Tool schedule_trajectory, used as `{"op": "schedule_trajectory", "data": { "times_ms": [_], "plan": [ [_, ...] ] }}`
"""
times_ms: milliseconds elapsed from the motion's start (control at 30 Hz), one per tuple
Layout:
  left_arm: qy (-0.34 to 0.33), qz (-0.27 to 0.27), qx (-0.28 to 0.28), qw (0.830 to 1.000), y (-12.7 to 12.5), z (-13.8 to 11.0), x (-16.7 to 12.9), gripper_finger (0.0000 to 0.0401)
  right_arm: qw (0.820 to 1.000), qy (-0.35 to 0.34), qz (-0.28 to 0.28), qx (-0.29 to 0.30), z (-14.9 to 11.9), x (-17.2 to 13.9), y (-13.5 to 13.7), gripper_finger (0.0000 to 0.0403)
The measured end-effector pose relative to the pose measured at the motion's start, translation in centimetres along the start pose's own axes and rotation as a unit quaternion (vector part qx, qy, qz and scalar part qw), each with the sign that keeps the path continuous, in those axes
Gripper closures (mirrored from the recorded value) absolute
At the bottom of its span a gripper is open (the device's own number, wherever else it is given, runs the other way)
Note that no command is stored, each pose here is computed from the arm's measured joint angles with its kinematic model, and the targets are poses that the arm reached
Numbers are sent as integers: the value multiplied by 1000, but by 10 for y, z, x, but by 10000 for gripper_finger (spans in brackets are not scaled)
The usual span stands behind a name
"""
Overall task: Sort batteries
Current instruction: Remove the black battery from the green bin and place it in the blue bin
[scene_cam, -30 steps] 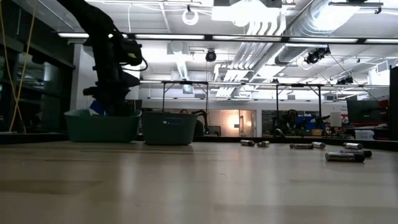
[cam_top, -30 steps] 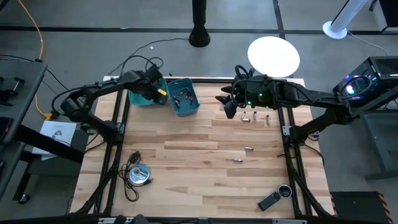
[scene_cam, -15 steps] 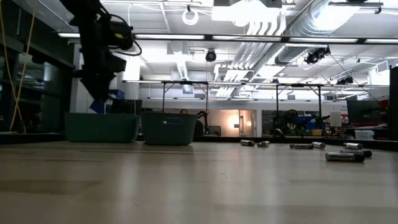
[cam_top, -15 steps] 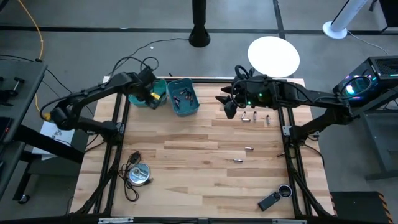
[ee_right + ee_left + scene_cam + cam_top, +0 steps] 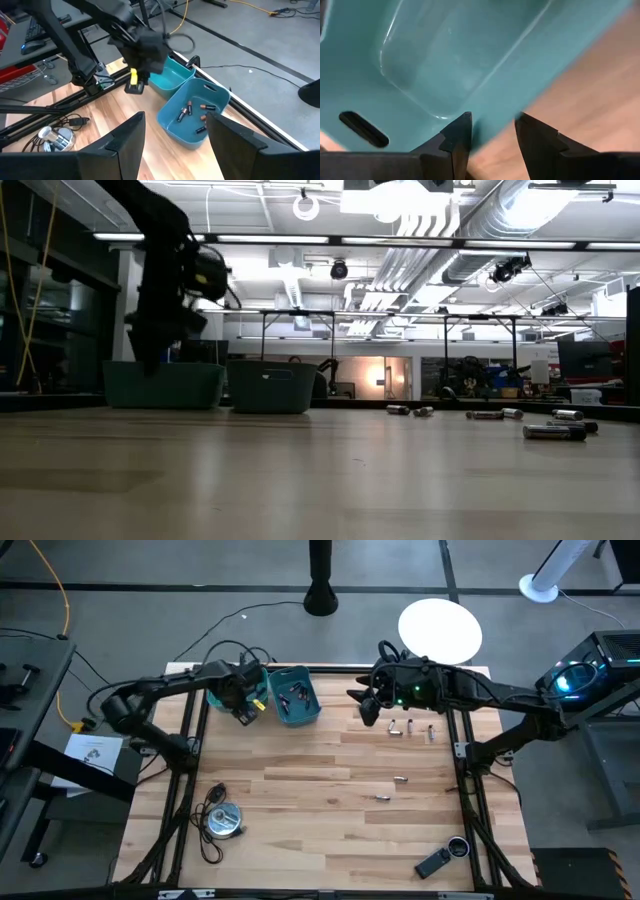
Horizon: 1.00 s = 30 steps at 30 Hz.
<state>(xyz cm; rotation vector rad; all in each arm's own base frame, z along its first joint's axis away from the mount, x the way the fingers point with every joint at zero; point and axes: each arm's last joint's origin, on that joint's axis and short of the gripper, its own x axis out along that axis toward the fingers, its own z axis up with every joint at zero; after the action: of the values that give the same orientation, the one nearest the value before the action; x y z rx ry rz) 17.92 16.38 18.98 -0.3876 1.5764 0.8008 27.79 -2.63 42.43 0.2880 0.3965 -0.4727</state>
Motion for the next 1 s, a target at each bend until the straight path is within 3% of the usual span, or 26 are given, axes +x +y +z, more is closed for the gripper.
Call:
{"op": "schedule_trajectory", "data": {
  "times_ms": [133, 300, 533, 633, 700, 767, 867, 1000],
  "plan": [
    [42, -3, 27, 999, -4, 5, 17, 281, 1000, 0, 1, 1, 0, 0, 0, 199],
    [18, -24, 34, 999, -9, -1, 2, 387, 1000, 0, 1, 1, 0, 0, 0, 199],
    [-66, -33, -33, 997, 7, -34, -46, 398, 1000, 0, 1, -4, 0, 0, 0, 199],
    [-131, -61, -71, 987, 13, -44, -70, 400, 1000, 0, 1, -14, 0, 0, 0, 199],
    [-204, -100, -101, 968, 17, -45, -88, 400, 1000, 0, 0, -23, 0, 0, 0, 199],
    [-288, -155, -125, 937, 19, -41, -105, 400, 1000, 0, 0, -27, 0, 0, 0, 199],
    [-397, -242, -149, 873, 20, -29, -127, 400, 1000, 0, 0, -29, 0, 0, 0, 199],
    [-502, -312, -161, 790, 20, -6, -147, 400, 1000, -1, 0, -27, 0, 0, 0, 199]
  ]
}}
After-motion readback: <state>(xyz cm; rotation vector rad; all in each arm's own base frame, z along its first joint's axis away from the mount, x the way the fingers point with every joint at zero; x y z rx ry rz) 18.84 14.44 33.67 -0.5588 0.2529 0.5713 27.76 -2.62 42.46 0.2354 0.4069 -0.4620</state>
